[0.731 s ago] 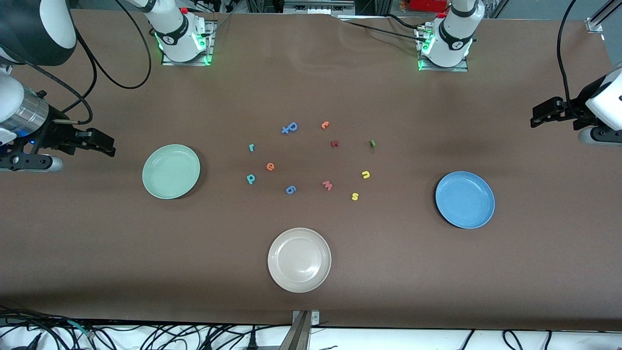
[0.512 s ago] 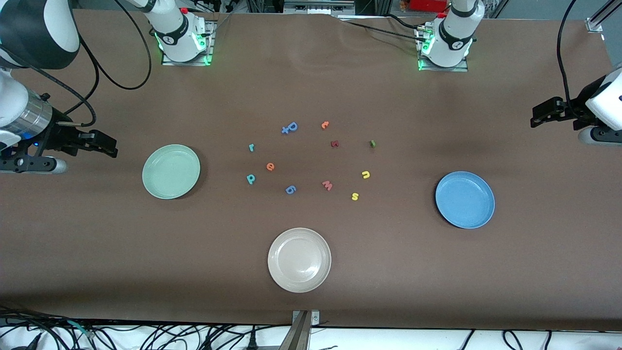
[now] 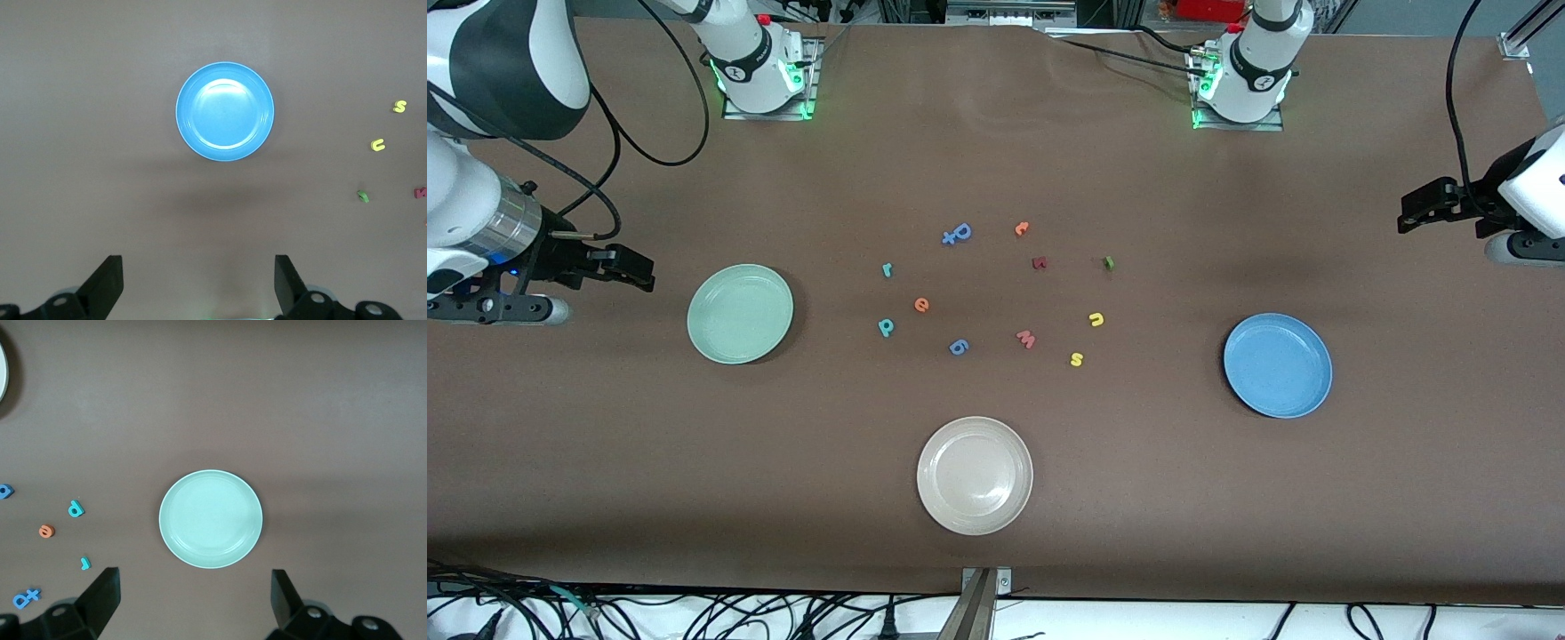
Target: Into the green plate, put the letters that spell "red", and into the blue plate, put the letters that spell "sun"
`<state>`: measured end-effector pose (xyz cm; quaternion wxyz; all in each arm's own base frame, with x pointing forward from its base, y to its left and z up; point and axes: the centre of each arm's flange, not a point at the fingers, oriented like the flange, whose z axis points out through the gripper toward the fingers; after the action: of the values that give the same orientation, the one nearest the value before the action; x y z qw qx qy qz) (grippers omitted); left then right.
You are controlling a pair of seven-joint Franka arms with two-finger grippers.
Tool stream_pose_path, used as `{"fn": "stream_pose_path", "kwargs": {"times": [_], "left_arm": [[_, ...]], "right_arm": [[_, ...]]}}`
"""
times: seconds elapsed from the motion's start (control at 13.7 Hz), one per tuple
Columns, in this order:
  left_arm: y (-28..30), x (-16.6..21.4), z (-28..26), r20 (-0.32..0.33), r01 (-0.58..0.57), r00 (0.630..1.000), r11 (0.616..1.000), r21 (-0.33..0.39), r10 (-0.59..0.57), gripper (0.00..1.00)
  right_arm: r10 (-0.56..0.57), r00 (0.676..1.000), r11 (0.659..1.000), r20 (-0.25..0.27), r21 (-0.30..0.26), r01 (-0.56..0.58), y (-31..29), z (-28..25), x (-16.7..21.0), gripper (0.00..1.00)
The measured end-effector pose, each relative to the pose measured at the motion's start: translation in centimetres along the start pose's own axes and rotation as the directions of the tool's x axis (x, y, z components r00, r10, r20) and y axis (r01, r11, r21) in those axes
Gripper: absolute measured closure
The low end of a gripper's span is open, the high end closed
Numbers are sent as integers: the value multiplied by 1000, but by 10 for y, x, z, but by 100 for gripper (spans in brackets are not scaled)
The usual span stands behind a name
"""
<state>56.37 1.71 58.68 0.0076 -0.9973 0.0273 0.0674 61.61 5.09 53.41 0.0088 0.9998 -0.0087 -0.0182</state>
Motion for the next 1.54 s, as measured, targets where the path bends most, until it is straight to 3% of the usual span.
{"fn": "stream_pose_path", "kwargs": {"times": [1.54], "left_arm": [[0,0,0,0,0,1000,1000,0,0,0]], "right_arm": [[-16,1000,1000,11,-10,16,-10,7,2,0]]}}
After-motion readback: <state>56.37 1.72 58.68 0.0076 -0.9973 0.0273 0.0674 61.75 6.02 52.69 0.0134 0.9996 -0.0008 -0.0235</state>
